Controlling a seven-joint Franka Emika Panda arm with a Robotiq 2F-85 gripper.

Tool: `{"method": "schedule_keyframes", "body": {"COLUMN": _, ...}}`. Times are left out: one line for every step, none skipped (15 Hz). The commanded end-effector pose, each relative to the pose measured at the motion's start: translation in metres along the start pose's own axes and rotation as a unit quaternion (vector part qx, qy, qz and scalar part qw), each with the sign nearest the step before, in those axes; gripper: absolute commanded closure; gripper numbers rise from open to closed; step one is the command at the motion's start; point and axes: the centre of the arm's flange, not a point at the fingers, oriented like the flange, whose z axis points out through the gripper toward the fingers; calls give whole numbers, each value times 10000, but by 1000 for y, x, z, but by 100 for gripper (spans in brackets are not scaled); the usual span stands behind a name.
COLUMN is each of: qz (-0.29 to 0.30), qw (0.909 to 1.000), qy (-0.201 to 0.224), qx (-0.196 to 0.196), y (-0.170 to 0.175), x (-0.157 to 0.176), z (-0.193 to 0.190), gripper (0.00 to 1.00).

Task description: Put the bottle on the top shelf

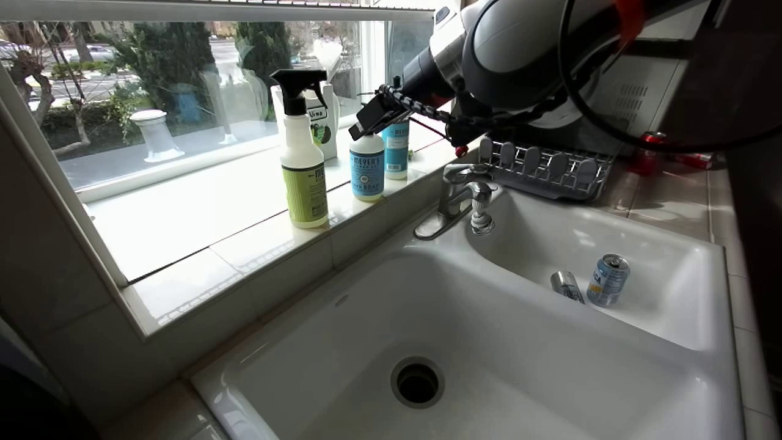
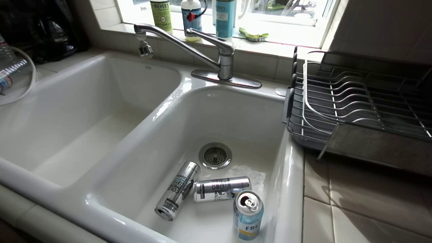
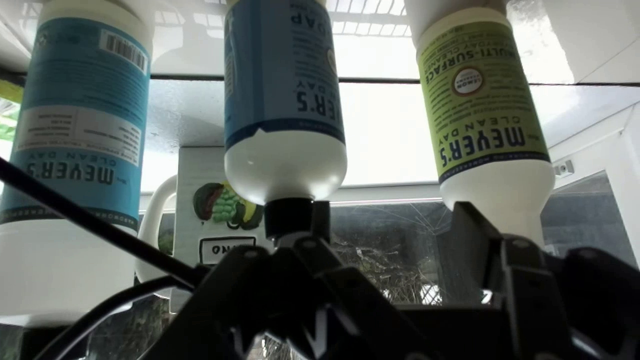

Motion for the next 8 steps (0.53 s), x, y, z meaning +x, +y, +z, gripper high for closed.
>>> {"method": "schedule_keyframes", "body": {"qz": 15, "qw": 10000, "qy": 43, "qx": 51, "y": 8, "x": -12, "z": -2, "gripper": 10}}
{"method": "schedule_keyframes", "body": {"qz": 26, "qw": 10000, "qy": 59, "qx": 40, "y": 9, "x": -12, "z": -2, "gripper": 3}}
{"method": "schedule_keyframes", "body": {"qz": 32, "qw": 9999, "qy": 86, "qx": 46, "y": 11, "x": -13, "z": -3, "gripper": 0}}
{"method": "schedule_keyframes", "body": {"qz": 58, "qw": 9999, "qy": 96, "qx": 28, "y": 12, "x": -13, "z": -2, "gripper": 0}}
{"method": "schedule_keyframes", "body": {"qz": 89, "qw": 9999, "qy": 96, "qx": 9, "y": 14, "x": -13, "z": -2, "gripper": 0}}
{"method": "schedule_keyframes", "body": {"qz": 109, "qw": 9999, "qy": 94, "qx": 7, "y": 17, "x": -13, "z": -1, "gripper": 0}}
{"method": "schedule_keyframes", "body": {"qz": 125, "qw": 9999, "qy": 92, "qx": 11, "y": 19, "x": -12, "z": 0, "gripper": 0}}
{"method": "schedule_keyframes", "body": {"qz": 137, "qw": 9999, "qy": 98, "qx": 6, "y": 20, "x": -11, "z": 1, "gripper": 0}}
